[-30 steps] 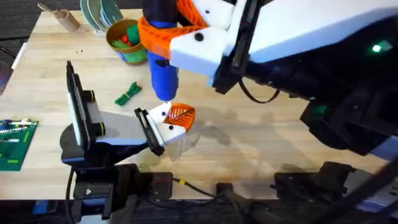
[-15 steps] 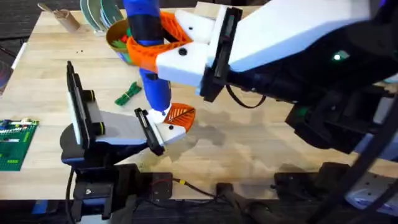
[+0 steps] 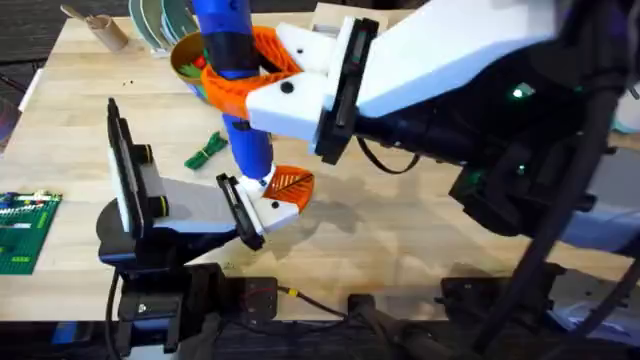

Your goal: Pick up the gripper from the table and insert it into the empty holder that is missing its gripper. Then pick up a screw, insert it into the mounting hole, and use the screwdriver to tighten it. Finally, clean up the table by picking up the vegetable and placing it into the bucket.

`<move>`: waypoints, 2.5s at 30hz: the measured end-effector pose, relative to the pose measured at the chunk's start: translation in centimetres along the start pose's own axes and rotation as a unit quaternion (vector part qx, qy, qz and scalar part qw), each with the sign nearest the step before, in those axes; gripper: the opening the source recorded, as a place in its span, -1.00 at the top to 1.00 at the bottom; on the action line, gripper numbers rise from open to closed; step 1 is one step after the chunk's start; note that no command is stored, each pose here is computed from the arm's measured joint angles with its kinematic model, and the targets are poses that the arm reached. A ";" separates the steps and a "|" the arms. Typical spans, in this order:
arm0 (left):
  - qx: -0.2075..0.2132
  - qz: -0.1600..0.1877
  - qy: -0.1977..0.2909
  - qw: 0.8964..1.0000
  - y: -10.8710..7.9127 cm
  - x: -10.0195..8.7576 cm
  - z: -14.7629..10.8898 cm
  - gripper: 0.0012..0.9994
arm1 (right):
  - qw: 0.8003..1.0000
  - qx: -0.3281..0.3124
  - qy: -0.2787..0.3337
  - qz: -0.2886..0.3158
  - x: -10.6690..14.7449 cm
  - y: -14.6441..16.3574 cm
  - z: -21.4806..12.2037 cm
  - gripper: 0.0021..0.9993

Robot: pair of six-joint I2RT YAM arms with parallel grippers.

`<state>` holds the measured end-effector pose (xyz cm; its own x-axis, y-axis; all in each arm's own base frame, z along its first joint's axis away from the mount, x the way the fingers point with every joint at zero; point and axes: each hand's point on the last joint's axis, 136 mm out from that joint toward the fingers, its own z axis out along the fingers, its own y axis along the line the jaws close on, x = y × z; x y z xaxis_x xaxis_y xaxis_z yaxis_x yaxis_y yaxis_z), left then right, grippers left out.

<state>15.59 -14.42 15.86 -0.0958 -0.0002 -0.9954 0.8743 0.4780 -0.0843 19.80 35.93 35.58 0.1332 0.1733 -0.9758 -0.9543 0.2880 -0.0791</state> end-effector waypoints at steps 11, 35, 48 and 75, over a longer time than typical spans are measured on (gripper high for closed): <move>0.000 0.000 0.000 1.000 0.0 0.0 0.0 0.98 | 1.000 0.000 0.011 -0.007 0.6 0.0 0.0 0.94; 0.000 -0.002 0.000 1.000 0.0 0.0 0.0 0.98 | 1.000 0.000 0.013 -0.009 0.9 -0.1 0.2 0.94; 0.000 -0.002 0.000 1.000 0.0 0.0 0.0 0.98 | 0.990 0.052 -0.103 -0.082 -6.0 -3.5 -2.2 0.94; -0.001 -0.002 0.000 1.000 0.0 0.0 0.0 0.98 | 0.674 0.200 0.606 -0.372 26.2 -28.0 -23.6 0.94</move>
<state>15.63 -14.40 15.86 -0.0985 -0.0018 -0.9951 0.8727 0.4803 -0.0872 43.71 10.22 7.45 -0.0125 -0.9863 -0.1647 -0.5627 0.1431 -0.8142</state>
